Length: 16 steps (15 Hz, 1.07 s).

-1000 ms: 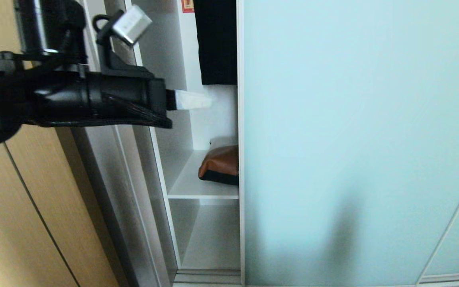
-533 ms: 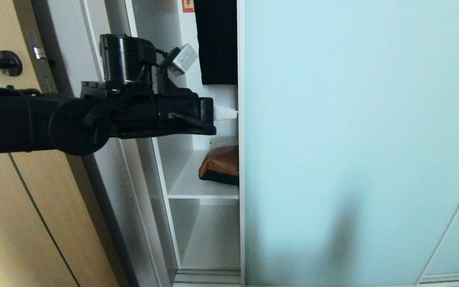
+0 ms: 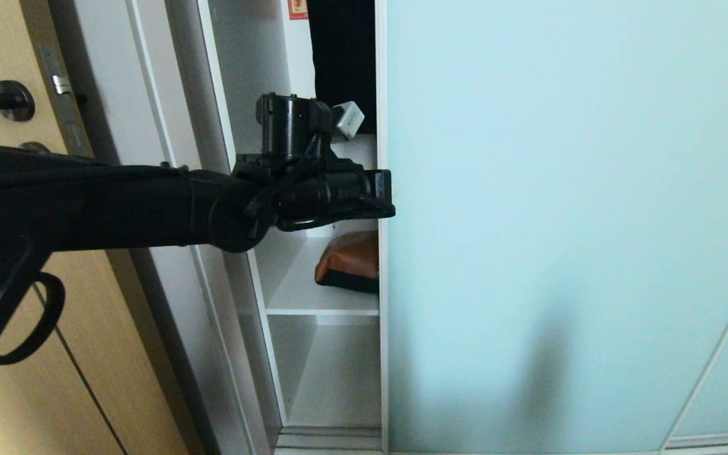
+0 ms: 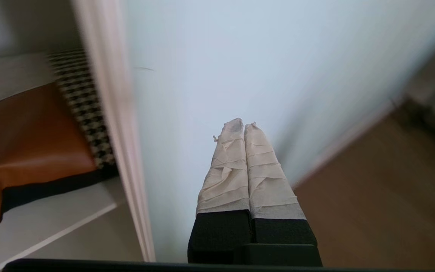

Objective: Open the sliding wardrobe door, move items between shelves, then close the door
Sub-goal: Close the door

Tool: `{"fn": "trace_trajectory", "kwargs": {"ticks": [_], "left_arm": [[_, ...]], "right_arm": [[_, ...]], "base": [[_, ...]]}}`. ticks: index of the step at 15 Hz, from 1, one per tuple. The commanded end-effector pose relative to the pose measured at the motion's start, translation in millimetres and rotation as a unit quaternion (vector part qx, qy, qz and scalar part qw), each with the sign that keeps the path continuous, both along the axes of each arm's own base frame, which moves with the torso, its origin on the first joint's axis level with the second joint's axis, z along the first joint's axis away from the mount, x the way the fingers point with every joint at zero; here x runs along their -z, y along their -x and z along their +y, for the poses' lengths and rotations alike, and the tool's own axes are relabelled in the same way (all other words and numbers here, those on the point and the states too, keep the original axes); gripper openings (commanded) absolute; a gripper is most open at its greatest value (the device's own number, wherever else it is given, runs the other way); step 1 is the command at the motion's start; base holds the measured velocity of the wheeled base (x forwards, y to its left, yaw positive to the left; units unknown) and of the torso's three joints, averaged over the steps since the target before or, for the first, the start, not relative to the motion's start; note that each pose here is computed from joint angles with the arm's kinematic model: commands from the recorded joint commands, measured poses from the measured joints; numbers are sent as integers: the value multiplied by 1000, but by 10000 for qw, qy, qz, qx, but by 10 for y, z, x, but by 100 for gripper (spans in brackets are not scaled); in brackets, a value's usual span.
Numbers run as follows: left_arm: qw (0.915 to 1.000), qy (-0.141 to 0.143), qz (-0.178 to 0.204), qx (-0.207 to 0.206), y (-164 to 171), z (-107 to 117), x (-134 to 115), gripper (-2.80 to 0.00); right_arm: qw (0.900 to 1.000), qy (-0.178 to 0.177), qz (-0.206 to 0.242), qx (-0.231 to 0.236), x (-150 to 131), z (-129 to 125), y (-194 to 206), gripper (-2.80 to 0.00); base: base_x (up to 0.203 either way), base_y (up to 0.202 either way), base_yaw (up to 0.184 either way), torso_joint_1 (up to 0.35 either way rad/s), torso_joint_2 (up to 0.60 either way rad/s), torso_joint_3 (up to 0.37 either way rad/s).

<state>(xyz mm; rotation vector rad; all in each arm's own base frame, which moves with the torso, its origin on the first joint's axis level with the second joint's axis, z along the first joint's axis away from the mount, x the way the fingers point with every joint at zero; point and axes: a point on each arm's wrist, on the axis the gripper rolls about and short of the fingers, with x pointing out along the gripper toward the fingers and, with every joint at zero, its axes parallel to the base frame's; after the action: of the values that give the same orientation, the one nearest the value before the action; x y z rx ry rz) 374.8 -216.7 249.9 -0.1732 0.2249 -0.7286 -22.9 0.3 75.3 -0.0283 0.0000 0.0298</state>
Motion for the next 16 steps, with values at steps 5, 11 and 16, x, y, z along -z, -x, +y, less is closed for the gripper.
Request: {"fn": "trace_trajectory", "kwargs": {"ticks": [5, 11, 16], "left_arm": [[9986, 55, 177, -498, -246, -154, 269, -280], [9965, 34, 52, -831, -374, -210, 426, -280], [9954, 25, 53, -955, -366, -176, 409, -280]], "right_arm": [[10000, 4, -9, -4, 1, 0, 1, -280], [10000, 4, -4, -4, 3, 0, 0, -280], [10000, 4, -9, -4, 1, 0, 1, -280]], "base": [[0, 0, 0, 0, 0, 0], [0, 0, 0, 0, 0, 0], [0, 0, 0, 0, 0, 0]]}}
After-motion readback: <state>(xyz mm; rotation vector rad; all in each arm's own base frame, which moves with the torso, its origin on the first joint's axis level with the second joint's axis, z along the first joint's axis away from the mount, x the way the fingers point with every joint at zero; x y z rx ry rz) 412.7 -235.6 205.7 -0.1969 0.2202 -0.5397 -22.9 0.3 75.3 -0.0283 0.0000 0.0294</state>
